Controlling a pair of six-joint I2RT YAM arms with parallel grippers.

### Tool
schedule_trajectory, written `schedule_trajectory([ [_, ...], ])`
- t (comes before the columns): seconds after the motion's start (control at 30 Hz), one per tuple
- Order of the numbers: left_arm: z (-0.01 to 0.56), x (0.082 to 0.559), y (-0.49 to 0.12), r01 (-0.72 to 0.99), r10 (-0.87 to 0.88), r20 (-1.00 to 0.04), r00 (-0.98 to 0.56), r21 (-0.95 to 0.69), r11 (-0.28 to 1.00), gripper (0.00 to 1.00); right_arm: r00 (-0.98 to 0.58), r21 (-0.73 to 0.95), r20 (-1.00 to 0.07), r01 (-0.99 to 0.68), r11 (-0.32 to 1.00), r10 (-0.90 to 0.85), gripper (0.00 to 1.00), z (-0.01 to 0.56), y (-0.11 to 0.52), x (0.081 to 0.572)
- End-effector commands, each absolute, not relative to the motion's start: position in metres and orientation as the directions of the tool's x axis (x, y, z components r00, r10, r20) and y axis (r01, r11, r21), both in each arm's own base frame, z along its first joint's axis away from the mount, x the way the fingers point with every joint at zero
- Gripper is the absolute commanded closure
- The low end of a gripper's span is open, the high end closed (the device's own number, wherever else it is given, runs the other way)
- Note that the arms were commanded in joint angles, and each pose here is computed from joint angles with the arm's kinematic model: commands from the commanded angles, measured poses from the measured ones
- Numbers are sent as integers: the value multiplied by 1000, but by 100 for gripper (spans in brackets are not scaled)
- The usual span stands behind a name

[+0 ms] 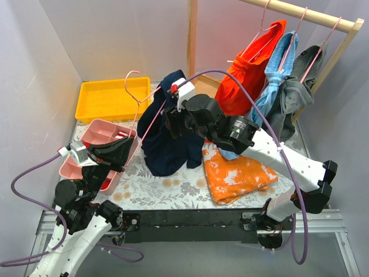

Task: Place the shorts on the hanger

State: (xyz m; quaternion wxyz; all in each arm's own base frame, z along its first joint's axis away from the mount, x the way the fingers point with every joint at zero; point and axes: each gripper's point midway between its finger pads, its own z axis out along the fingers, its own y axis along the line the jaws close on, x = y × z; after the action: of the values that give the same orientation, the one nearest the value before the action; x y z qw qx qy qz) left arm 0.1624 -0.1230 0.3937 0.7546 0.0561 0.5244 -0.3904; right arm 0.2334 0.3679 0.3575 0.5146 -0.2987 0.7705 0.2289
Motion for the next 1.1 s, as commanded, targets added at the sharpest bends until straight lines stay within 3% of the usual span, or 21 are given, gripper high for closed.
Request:
schedule_trajectory([
  [0.0, 417, 154, -119, 674, -541, -810, 225, -272, 687, 100, -230, 112, -972, -623, 774, -44, 33, 430, 354, 244],
  [0.2, 399, 162, -118, 651, -558, -803, 209, -311, 693, 100, -310, 133, -950, -534, 835, -47, 42, 405, 346, 259],
  [0.37, 386, 174, -123, 639, -565, -807, 173, -344, 688, 100, -363, 158, -931, -489, 858, -36, 38, 355, 342, 264],
  [0.57, 356, 192, -133, 615, -576, -810, 109, -400, 679, 100, -423, 245, -905, -417, 875, 52, 36, 340, 326, 316],
  [0.83, 339, 204, -142, 609, -593, -803, 59, -441, 659, 100, -387, 283, -913, -371, 884, 130, 35, 382, 323, 352],
  [1.07, 336, 206, -143, 607, -588, -808, 49, -443, 660, 100, -382, 305, -906, -293, 906, 182, 34, 384, 345, 388],
])
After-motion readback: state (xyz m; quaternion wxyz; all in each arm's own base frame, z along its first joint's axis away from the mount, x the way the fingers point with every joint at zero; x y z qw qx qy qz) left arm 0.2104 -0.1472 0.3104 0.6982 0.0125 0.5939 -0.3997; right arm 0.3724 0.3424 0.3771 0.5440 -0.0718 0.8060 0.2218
